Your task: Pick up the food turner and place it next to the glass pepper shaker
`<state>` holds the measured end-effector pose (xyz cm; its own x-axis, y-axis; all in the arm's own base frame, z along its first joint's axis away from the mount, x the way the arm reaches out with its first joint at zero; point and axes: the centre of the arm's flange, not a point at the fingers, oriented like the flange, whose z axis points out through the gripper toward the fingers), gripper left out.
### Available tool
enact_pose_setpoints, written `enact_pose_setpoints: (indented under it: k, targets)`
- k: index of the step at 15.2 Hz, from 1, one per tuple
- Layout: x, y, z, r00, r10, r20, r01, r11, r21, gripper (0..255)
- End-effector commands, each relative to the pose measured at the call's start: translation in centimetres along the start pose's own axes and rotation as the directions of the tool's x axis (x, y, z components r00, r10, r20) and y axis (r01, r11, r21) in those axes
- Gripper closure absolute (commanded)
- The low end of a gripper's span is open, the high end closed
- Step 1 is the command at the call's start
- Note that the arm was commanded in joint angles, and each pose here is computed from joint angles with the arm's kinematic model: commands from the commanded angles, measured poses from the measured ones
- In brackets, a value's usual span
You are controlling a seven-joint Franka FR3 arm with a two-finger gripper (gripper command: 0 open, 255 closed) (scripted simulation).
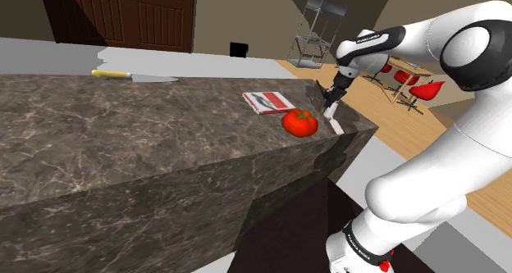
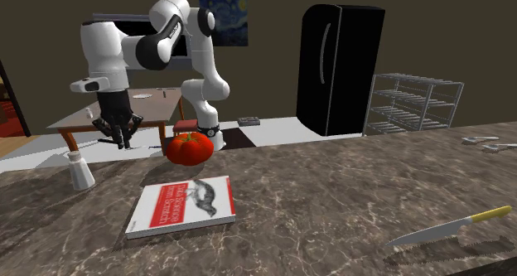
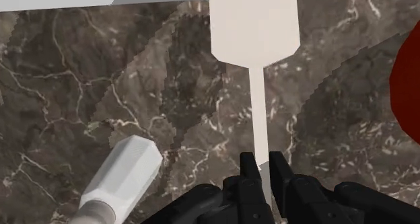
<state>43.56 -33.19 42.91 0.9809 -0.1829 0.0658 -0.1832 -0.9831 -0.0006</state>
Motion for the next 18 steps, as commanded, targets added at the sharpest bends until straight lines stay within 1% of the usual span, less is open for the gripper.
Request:
enact_pose_setpoints:
  k: [1, 14, 18]
  targets:
    - [-0.1, 0.0, 1.0, 1.000, 0.000, 0.000, 0.000, 1.000, 0.000, 255]
    - [-0.6, 0.0, 7.8, 1.000, 0.000, 0.000, 0.000, 1.000, 0.000, 255]
    - [-0.6, 0.0, 7.8, 1.000, 0.000, 0.000, 0.000, 1.000, 0.000, 255]
